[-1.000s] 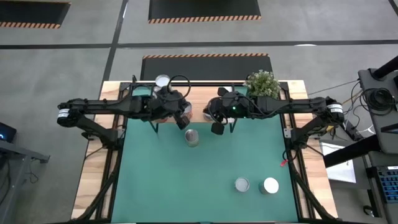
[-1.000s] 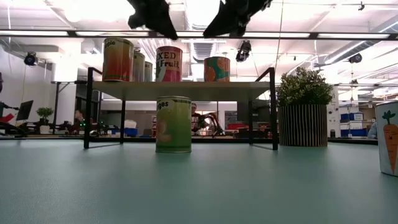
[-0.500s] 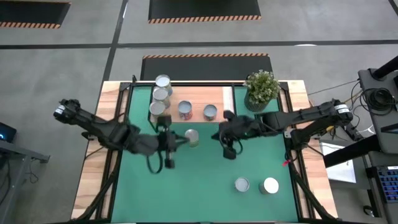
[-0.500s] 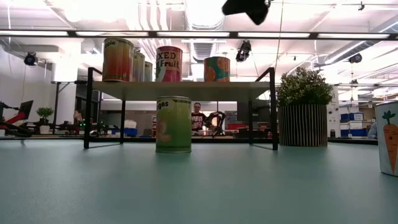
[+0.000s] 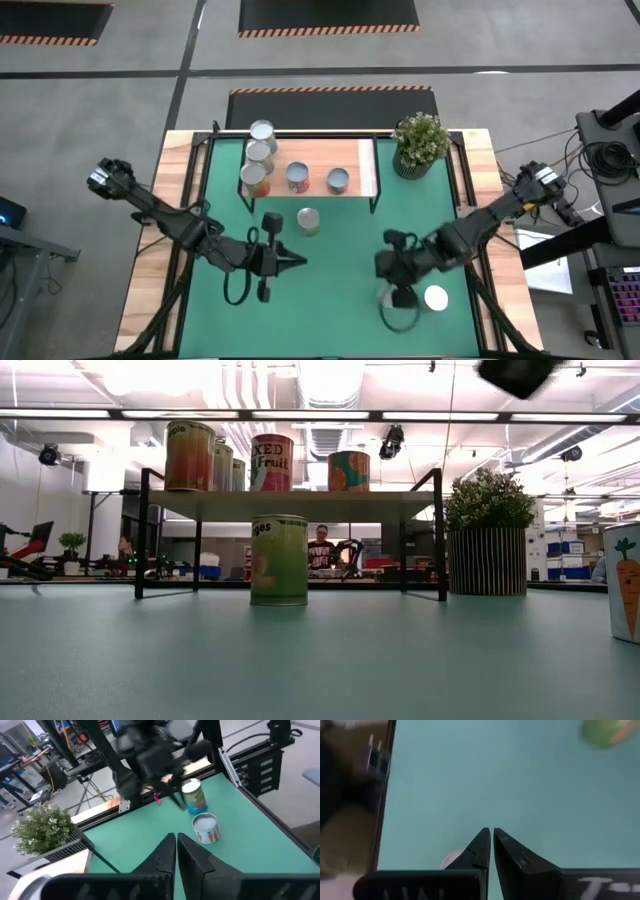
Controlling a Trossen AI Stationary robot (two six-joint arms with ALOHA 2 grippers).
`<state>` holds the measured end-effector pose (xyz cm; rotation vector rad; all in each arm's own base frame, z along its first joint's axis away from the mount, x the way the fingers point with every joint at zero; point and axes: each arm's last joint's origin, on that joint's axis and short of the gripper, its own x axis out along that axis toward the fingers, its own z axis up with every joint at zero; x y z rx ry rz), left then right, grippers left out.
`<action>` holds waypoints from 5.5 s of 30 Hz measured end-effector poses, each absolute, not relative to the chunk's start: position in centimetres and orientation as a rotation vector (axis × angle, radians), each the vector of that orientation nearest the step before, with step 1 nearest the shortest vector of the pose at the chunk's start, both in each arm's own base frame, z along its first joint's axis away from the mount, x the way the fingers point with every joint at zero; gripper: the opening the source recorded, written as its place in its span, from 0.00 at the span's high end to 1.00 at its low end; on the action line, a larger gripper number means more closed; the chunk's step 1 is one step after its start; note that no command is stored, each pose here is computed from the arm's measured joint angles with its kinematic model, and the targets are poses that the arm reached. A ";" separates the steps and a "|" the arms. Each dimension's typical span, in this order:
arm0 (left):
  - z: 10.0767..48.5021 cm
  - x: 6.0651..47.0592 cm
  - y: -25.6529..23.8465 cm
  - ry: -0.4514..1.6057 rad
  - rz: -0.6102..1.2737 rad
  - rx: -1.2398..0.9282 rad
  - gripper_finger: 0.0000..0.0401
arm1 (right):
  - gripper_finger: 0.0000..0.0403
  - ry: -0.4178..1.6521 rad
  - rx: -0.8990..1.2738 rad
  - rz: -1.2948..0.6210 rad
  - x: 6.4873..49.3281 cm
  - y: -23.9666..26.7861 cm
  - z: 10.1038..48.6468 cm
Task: Pick and place cans onto a shelf
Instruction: Put the canned mixed vegetables on the shelf
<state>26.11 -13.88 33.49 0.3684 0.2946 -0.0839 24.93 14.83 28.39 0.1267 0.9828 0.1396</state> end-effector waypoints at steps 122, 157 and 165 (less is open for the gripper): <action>34.9 15.4 -7.3 -0.117 0.056 0.285 1.00 | 0.28 0.949 0.022 -0.261 34.9 -11.3 41.8; 35.1 15.1 -7.1 -0.127 0.060 0.319 1.00 | 0.28 1.014 0.252 -0.399 37.6 -17.9 35.7; 35.1 15.1 -7.1 -0.127 0.060 0.319 1.00 | 0.28 1.011 0.350 -0.484 37.8 -18.1 34.5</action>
